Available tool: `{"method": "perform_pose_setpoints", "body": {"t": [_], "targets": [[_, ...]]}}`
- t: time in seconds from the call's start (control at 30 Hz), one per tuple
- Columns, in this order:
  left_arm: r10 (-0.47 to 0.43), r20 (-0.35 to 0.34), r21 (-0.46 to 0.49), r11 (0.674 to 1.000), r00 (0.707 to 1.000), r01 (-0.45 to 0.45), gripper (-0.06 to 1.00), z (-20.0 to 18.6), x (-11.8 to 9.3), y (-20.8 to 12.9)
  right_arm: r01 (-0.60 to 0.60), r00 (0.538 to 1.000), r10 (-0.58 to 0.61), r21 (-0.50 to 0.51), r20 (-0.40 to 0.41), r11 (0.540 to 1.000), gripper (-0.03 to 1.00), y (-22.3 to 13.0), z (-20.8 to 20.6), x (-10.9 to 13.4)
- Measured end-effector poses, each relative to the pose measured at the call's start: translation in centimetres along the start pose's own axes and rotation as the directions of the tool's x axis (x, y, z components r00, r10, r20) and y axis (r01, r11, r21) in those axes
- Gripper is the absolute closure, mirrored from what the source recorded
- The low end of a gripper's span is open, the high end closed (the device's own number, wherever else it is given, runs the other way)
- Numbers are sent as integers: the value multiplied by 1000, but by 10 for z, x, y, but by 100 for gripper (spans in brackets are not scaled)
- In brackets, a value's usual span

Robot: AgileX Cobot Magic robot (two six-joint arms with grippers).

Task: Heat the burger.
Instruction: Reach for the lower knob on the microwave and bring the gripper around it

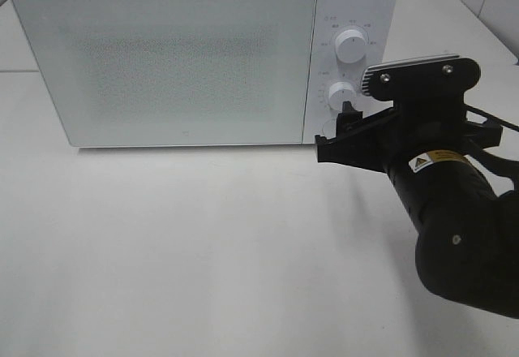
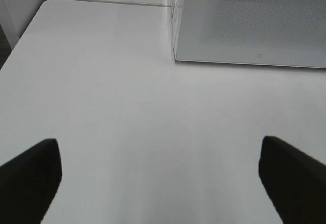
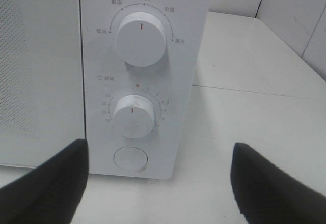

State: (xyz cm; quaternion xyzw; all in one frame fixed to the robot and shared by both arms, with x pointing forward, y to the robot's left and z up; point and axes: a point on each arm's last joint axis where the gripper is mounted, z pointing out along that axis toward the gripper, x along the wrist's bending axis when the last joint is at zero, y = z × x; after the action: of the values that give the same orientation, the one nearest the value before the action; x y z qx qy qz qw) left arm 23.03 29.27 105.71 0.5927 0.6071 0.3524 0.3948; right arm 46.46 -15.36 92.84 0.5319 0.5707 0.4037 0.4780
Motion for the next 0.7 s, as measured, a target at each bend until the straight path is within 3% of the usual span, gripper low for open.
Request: {"method": "perform_pose_setpoints", "body": {"t": [0.2,0.4,0.7], "targets": [[0,0,0,1000,1000,0,-3,0,0,0,-26,1000,26,1,-2,1000,22,-3,14,10],[0,0,0,1000,1000,0,-3,0,0,0,-111,994,111,-17,6,994,22,7,32,6],[0,0,0,1000,1000,0,-3,0,0,0,-132,991,133,-40,21,990,22,10,46,-1]]}}
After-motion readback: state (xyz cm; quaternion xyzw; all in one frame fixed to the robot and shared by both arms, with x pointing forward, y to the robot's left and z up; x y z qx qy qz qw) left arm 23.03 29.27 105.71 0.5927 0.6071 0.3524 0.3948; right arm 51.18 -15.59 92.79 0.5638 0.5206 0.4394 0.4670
